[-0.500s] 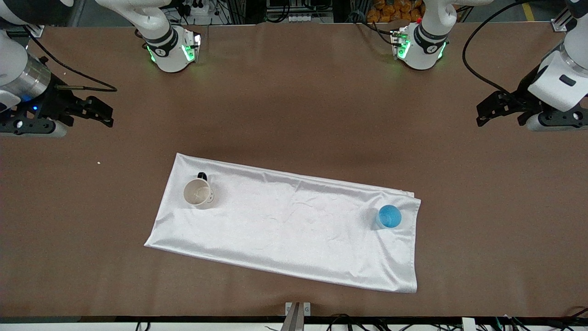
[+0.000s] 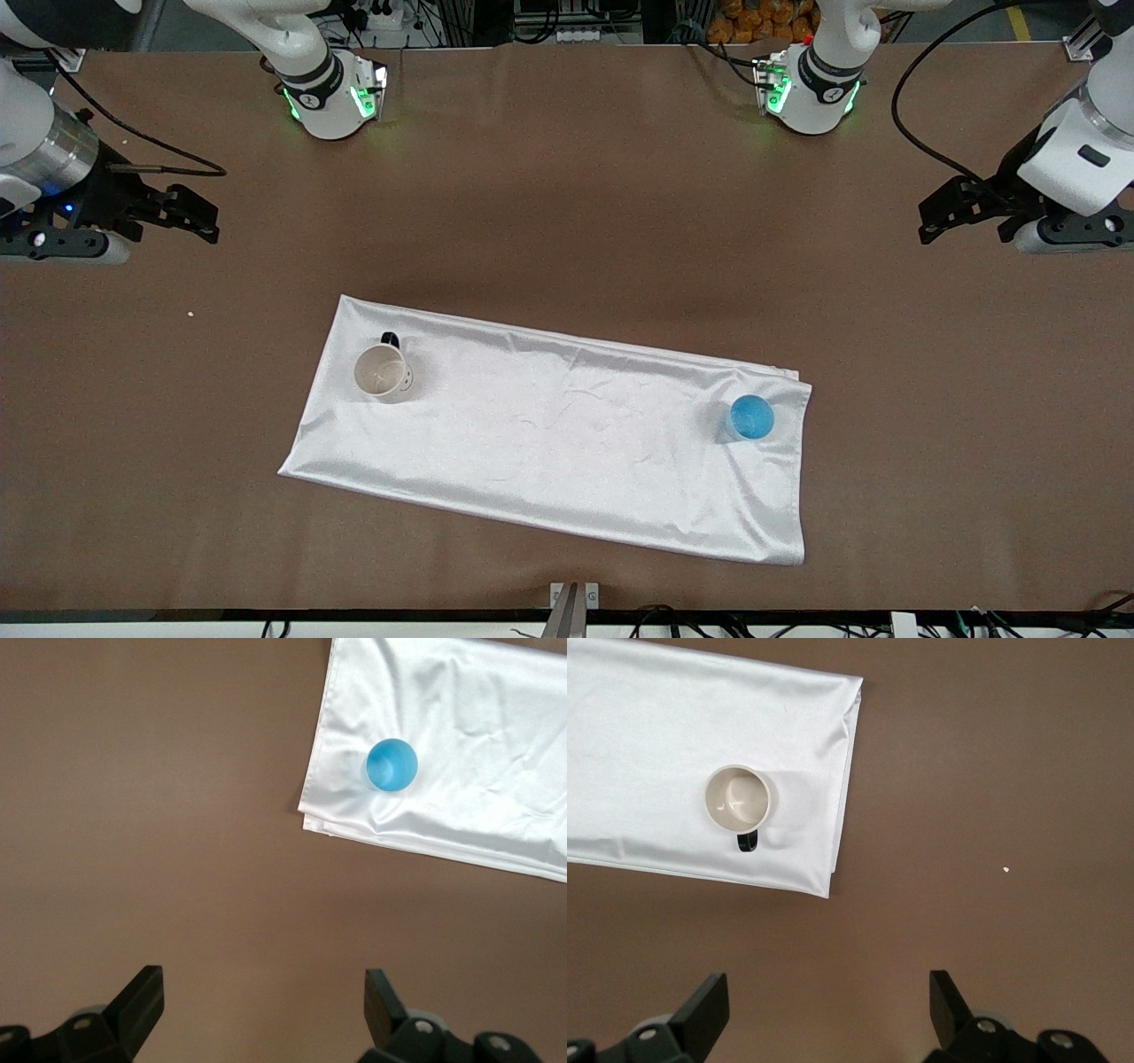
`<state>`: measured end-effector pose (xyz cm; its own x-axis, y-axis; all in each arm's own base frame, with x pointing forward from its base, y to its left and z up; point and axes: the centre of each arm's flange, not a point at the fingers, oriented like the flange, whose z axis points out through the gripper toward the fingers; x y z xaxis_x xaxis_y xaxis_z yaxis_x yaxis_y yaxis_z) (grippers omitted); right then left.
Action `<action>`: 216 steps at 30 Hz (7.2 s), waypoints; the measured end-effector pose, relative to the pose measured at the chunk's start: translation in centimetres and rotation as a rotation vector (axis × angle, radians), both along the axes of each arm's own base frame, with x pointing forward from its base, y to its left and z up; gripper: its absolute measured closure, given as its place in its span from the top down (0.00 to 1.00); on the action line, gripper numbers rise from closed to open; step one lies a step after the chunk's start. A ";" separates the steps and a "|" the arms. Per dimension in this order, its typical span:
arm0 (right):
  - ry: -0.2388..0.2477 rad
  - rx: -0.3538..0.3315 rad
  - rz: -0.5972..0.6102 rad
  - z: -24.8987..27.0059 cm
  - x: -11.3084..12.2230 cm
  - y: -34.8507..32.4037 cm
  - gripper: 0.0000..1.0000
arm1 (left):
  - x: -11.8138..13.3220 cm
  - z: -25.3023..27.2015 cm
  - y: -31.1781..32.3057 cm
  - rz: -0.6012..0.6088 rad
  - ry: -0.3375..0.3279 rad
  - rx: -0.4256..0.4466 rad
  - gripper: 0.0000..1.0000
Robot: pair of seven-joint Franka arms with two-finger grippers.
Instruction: Place blue cup into white mug on table
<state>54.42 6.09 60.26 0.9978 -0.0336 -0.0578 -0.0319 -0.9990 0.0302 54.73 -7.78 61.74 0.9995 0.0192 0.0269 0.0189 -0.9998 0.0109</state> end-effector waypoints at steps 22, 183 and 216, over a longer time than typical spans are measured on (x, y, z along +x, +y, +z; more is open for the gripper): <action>0.034 -0.003 0.001 -0.9 0.0 0.0 1.00 | 1.1 -2.2 -0.3 -0.011 0.033 0.041 1.00; -0.117 0.089 0.089 -33.6 0.3 15.1 0.09 | 12.1 -37.9 -18.8 -0.383 -0.081 0.016 0.19; -0.015 0.273 -0.153 -30.9 -10.2 33.8 0.09 | 12.1 -32.3 -17.2 -0.437 -0.053 0.055 0.04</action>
<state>44.18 39.88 29.32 0.9831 -0.1689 -0.0708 -0.1812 -0.9537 -0.2399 66.86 -25.02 29.45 0.9105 -0.4080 0.0678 -0.4051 -0.9127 -0.0532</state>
